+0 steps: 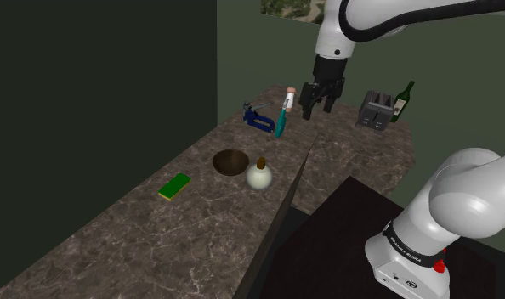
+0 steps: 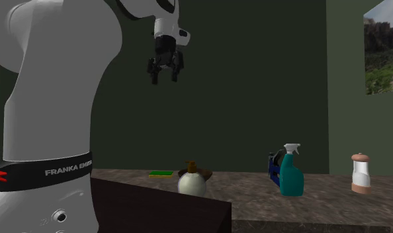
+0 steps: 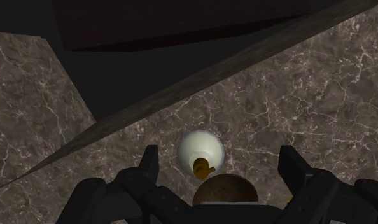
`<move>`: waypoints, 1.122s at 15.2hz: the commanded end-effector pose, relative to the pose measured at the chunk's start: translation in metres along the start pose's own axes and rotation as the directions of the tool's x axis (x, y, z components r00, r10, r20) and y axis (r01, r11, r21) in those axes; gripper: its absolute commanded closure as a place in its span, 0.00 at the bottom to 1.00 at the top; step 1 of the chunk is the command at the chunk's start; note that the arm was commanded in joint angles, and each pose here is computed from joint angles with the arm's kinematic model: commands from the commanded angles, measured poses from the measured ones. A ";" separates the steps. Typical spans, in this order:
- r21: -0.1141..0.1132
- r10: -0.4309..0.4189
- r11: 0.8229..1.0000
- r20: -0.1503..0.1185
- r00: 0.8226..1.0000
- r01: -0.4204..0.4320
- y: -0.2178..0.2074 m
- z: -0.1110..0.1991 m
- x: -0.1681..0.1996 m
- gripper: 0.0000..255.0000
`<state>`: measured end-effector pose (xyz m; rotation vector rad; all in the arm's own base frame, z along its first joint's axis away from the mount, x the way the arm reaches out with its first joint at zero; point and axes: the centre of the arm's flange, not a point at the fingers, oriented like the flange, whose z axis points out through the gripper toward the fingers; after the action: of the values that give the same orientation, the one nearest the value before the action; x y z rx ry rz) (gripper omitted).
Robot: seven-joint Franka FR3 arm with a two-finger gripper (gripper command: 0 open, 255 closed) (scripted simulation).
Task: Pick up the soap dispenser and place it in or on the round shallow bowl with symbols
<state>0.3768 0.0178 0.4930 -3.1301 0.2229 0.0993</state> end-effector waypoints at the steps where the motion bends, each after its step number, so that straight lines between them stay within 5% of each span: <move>1: -0.001 0.011 1.000 0.000 1.000 -0.011 -0.003 0.020 0.019 0.00; 17: -0.011 0.093 0.996 0.013 0.996 -0.093 -0.008 0.191 0.146 0.00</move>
<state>0.5022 0.0057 0.3072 -3.1285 0.3617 0.1213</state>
